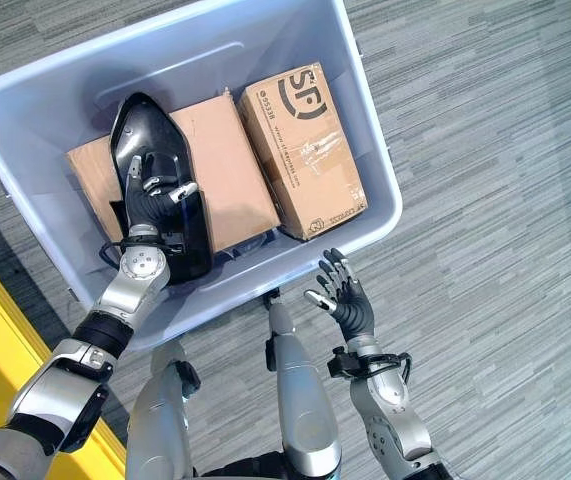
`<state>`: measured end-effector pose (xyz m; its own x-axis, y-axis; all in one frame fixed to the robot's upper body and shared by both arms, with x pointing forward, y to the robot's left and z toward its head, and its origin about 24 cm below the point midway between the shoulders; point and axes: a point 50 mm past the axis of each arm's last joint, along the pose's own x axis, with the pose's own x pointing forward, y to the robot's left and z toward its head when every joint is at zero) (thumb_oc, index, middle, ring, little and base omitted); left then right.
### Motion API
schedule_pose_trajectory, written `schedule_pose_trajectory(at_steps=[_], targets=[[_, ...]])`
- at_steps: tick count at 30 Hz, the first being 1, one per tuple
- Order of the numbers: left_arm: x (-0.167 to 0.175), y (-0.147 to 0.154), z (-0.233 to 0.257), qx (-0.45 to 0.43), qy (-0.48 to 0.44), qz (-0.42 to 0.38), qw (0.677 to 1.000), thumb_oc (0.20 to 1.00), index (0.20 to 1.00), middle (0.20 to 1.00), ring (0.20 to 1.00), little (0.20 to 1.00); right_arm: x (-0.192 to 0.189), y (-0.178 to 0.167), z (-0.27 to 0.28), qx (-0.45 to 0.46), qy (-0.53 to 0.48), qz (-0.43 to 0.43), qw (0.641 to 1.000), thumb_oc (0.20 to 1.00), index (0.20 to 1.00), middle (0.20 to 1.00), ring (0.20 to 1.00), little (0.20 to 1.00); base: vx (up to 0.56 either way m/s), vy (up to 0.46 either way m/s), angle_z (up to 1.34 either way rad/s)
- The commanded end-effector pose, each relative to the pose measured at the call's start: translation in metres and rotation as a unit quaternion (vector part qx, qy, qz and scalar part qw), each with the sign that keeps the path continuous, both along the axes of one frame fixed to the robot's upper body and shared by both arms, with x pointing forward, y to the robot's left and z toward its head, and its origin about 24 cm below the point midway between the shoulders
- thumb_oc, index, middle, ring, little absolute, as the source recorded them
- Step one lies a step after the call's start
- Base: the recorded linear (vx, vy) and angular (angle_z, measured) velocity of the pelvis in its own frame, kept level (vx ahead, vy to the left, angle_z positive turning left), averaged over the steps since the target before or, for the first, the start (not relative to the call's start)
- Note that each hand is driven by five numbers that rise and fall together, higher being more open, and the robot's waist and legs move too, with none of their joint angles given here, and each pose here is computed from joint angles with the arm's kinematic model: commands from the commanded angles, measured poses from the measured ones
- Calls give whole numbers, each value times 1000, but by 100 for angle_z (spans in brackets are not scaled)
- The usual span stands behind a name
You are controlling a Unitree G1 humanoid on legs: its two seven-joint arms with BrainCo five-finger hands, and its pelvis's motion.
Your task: Move parts from the plastic box to the shelf.
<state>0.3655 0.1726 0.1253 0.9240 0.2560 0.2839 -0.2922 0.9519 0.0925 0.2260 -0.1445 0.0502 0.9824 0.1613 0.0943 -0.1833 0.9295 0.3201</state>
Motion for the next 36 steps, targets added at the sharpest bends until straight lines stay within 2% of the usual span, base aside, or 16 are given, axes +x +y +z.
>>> schedule_pose_trajectory(at_steps=[1,4,19,23,30,36], targets=[[-9,3,-34,-29,66,-7,997,1000,1000,1000,1000,1000,-8,-11,11,1,-31,-15,999,1000,1000,1000,1000,1000,0,0,0],[-12,3,-30,-34,51,-10,998,1000,1000,1000,1000,1000,-8,-12,12,-1,-34,-18,999,1000,1000,1000,1000,1000,0,0,0],[-76,24,26,-32,-144,-47,988,1000,1000,1000,1000,1000,-4,-30,23,-19,-64,-51,996,1000,1000,1000,1000,1000,0,5,1],[-85,28,25,-13,-149,-34,988,1000,1000,1000,1000,1000,-7,-31,25,-22,-68,-47,996,1000,1000,1000,1000,1000,0,0,0],[-79,27,13,-7,-122,-12,992,1000,1000,1000,1000,1000,-5,-30,26,-26,-73,-50,996,1000,1000,1000,1000,1000,0,0,0],[-69,28,-11,-4,-62,18,998,1000,1000,1000,1000,1000,-4,-27,22,-27,-64,-52,996,1000,1000,1000,1000,1000,0,0,0]])
